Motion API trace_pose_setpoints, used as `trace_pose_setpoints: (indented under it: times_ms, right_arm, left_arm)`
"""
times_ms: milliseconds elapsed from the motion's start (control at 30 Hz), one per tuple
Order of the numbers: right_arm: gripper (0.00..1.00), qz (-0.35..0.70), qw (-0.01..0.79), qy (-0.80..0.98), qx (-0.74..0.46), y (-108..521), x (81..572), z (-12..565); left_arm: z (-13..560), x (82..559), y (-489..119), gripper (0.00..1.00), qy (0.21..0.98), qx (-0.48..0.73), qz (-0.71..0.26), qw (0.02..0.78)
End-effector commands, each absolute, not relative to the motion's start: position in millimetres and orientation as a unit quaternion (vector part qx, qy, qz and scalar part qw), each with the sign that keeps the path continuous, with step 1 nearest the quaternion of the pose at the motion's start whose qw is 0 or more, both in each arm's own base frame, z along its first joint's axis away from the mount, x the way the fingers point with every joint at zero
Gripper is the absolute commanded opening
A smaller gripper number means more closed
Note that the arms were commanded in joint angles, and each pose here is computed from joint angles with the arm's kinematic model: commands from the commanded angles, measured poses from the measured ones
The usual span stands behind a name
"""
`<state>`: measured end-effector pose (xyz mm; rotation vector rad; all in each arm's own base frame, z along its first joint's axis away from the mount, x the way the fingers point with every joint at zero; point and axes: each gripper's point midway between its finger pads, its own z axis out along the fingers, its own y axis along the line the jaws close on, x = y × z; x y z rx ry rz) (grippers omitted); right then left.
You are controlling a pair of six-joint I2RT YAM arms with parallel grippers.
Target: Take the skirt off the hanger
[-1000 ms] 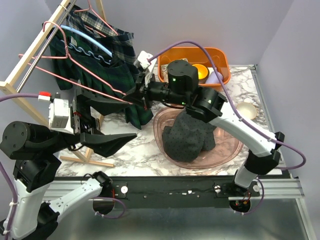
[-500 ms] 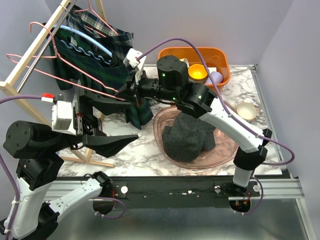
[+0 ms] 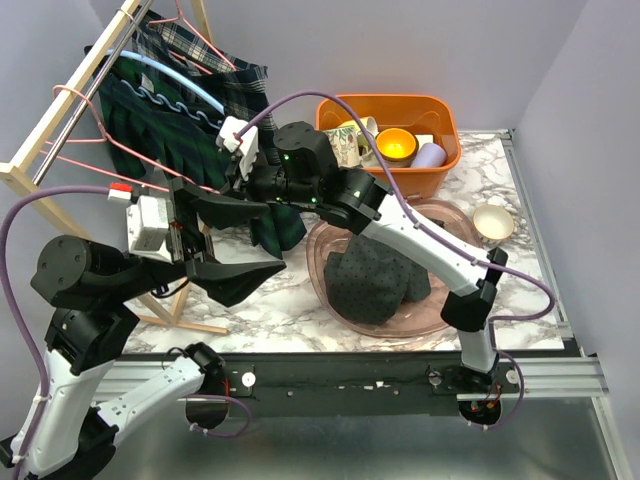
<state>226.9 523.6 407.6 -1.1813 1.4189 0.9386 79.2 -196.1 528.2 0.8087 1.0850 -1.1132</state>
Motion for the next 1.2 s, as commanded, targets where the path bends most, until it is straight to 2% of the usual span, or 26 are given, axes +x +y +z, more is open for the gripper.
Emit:
trace_pose_setpoints:
  times_ms: [0, 33, 67, 133, 167, 200, 233, 267, 300, 367, 433, 567, 633, 700, 733, 767, 867, 967, 1067, 1167]
  right_arm:
    - [0.04, 0.394, 0.543, 0.57, -0.475, 526, 231, 432]
    - [0.1, 0.393, 0.538, 0.577, -0.473, 526, 230, 427]
    - [0.25, 0.39, 0.541, 0.582, -0.465, 517, 230, 433]
    - [0.36, 0.389, 0.525, 0.605, -0.454, 509, 227, 421]
    - [0.46, 0.391, 0.527, 0.608, -0.447, 504, 226, 423]
    - [0.53, 0.399, 0.536, 0.602, -0.438, 488, 218, 440]
    - [0.58, 0.409, 0.529, 0.609, -0.427, 482, 212, 441]
    - [0.7, 0.403, 0.518, 0.624, -0.423, 478, 212, 424]
    - [0.73, 0.413, 0.531, 0.616, -0.411, 460, 204, 444]
    - [0.81, 0.405, 0.526, 0.635, -0.395, 447, 203, 431]
    - [0.83, 0.398, 0.549, 0.632, -0.374, 424, 201, 447]
    - [0.83, 0.34, 0.607, 0.64, -0.326, 394, 227, 466]
    - [0.82, 0.337, 0.629, 0.625, -0.317, 388, 236, 491]
    - [0.82, 0.322, 0.629, 0.633, -0.315, 396, 250, 489]
    - [0.82, 0.329, 0.647, 0.618, -0.302, 393, 251, 517]
    - [0.82, 0.317, 0.63, 0.636, -0.313, 408, 261, 498]
    - [0.82, 0.315, 0.652, 0.616, -0.311, 416, 271, 522]
    - [0.83, 0.309, 0.669, 0.6, -0.312, 436, 286, 518]
    - [0.89, 0.323, 0.675, 0.581, -0.318, 454, 292, 513]
    - [0.91, 0.332, 0.684, 0.556, -0.336, 468, 294, 514]
  left_arm:
    - [526, 89, -193, 0.99, 0.48, 0.341, -0.471, 0.657]
    - [524, 91, -193, 0.99, 0.485, 0.338, -0.468, 0.657]
    - [524, 94, -193, 0.99, 0.488, 0.335, -0.464, 0.659]
    - [522, 103, -190, 0.99, 0.502, 0.318, -0.451, 0.666]
    - [522, 108, -190, 0.99, 0.508, 0.31, -0.445, 0.669]
    - [523, 112, -187, 0.99, 0.513, 0.3, -0.438, 0.674]
    - [522, 122, -183, 0.99, 0.525, 0.28, -0.424, 0.682]
    - [523, 128, -181, 0.99, 0.533, 0.268, -0.416, 0.687]
    - [528, 133, -177, 0.99, 0.536, 0.252, -0.409, 0.694]
    - [528, 152, -169, 0.99, 0.558, 0.211, -0.381, 0.706]
    - [536, 162, -159, 0.99, 0.569, 0.183, -0.357, 0.718]
    - [551, 187, -132, 0.99, 0.596, 0.109, -0.293, 0.74]
    - [569, 180, -123, 0.99, 0.581, 0.096, -0.295, 0.753]
    - [581, 172, -120, 0.99, 0.566, 0.094, -0.307, 0.76]
    - [587, 168, -119, 0.99, 0.557, 0.095, -0.314, 0.763]
    - [590, 162, -117, 0.99, 0.551, 0.095, -0.321, 0.765]
    - [597, 149, -110, 0.99, 0.535, 0.092, -0.333, 0.771]
    - [598, 138, -104, 0.99, 0.523, 0.09, -0.343, 0.775]
    - [596, 131, -100, 0.99, 0.518, 0.091, -0.347, 0.777]
    - [595, 126, -94, 0.99, 0.515, 0.091, -0.342, 0.781]
